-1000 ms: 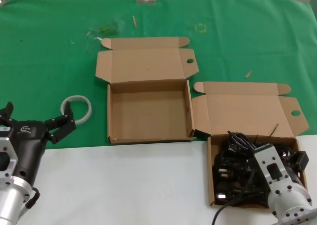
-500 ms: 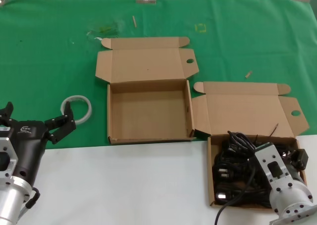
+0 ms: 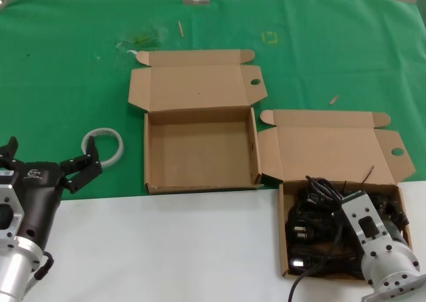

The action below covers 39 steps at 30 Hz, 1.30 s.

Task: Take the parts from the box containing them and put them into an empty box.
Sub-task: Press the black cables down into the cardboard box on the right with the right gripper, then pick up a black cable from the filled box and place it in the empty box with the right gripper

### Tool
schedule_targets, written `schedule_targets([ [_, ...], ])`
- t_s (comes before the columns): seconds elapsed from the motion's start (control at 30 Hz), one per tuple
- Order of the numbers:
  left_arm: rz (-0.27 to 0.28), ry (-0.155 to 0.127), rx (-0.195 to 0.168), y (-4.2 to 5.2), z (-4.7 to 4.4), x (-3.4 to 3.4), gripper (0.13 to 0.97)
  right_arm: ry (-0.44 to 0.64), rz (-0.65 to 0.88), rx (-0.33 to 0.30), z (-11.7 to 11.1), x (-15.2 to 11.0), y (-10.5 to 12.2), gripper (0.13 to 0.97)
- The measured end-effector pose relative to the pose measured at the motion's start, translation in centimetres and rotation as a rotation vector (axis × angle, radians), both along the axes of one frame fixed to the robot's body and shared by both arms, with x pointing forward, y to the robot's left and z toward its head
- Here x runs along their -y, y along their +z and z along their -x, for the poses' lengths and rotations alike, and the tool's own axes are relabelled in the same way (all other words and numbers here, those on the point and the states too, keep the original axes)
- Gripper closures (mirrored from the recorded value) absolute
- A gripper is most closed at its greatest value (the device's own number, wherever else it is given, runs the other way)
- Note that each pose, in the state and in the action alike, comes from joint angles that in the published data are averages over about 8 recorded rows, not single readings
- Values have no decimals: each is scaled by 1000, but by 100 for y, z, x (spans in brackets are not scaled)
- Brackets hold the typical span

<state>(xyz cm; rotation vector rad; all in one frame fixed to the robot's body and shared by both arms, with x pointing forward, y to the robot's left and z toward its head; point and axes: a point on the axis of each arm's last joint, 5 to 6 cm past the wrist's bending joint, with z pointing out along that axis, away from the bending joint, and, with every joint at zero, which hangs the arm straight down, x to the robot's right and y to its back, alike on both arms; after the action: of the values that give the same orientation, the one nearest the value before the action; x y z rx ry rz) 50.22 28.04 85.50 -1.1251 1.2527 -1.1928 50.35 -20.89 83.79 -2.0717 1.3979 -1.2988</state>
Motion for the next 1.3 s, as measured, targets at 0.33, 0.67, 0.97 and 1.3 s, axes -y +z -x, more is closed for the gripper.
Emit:
schedule_targets([
  [0.33,0,0,0,0,0,0,132,-3,-6,3,9,3,-2,686],
  [0.67,0,0,0,0,0,0,132,-10,-9,4,38,8,25,818],
  [0.97,0,0,0,0,0,0,132,-6,7,20,69,-24,213,886],
  [1.3,0,0,0,0,0,0,132,56,21,79,57,-263,622,895],
])
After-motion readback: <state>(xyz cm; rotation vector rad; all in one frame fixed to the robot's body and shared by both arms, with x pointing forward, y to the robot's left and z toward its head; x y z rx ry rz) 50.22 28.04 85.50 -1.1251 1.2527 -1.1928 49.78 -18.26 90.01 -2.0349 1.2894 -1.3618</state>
